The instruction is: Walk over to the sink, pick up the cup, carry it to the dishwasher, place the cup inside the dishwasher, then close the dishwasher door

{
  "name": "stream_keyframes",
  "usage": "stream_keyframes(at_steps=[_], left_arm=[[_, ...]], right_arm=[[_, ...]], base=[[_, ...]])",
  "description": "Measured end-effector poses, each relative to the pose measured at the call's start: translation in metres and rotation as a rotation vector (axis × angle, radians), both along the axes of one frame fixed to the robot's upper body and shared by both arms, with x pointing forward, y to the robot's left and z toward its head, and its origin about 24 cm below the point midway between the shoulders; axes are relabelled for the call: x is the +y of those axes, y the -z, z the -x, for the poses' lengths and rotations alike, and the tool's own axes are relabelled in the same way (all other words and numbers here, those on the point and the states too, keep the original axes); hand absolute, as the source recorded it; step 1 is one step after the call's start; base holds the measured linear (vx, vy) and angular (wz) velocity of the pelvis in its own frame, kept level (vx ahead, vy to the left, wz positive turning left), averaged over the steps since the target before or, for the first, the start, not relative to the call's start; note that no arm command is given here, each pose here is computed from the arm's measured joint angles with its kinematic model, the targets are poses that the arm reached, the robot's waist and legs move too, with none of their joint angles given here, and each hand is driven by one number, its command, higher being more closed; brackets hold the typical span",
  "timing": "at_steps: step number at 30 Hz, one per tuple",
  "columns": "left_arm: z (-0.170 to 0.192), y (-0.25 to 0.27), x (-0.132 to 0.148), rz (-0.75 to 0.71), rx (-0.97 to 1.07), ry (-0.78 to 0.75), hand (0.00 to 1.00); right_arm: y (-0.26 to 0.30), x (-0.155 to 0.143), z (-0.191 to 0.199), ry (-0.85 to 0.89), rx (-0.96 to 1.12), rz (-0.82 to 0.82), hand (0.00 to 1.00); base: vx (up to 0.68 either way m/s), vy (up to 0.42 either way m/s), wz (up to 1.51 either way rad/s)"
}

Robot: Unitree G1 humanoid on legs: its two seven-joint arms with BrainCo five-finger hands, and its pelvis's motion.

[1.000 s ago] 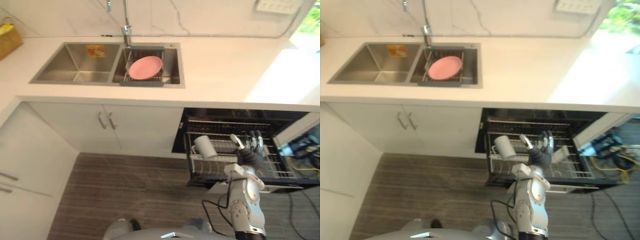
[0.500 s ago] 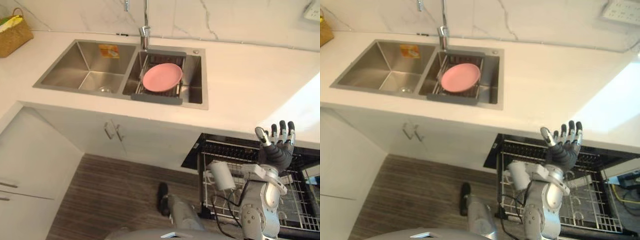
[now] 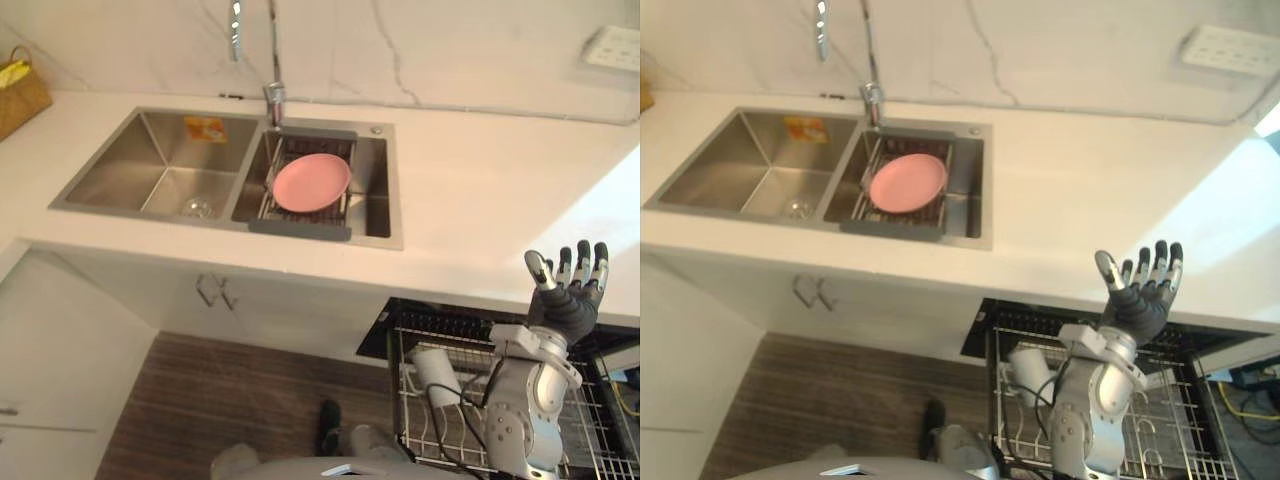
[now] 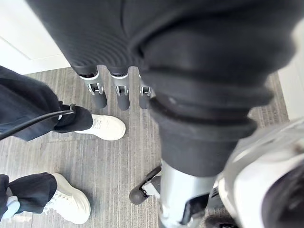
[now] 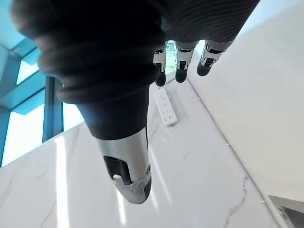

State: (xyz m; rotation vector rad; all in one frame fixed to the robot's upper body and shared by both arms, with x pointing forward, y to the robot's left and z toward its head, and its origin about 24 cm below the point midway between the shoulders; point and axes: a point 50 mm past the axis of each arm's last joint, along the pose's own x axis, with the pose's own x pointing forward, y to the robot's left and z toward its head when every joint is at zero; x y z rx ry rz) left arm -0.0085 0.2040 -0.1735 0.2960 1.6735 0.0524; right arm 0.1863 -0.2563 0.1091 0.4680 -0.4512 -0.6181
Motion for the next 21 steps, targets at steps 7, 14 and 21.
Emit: stream_keyframes(at_steps=[7, 14, 21], left_arm=[[0.022, -0.001, -0.004, 0.027, 0.044, -0.081, 0.0], [0.007, -0.001, 0.003, 0.021, 0.007, -0.066, 0.0], [0.001, -0.001, 0.007, -0.032, -0.038, -0.079, 0.0]], right_arm=[[0.018, 0.003, -0.009, -0.03, 0.074, -0.022, 0.0], [0.023, 0.002, -0.003, -0.021, 0.09, -0.031, 0.0], [0.013, 0.009, -0.014, -0.13, 0.019, 0.024, 0.0]], base=[[0.1, 0.123, -0.9], [0.12, 0.269, -0.38], [0.1, 0.104, -0.35]])
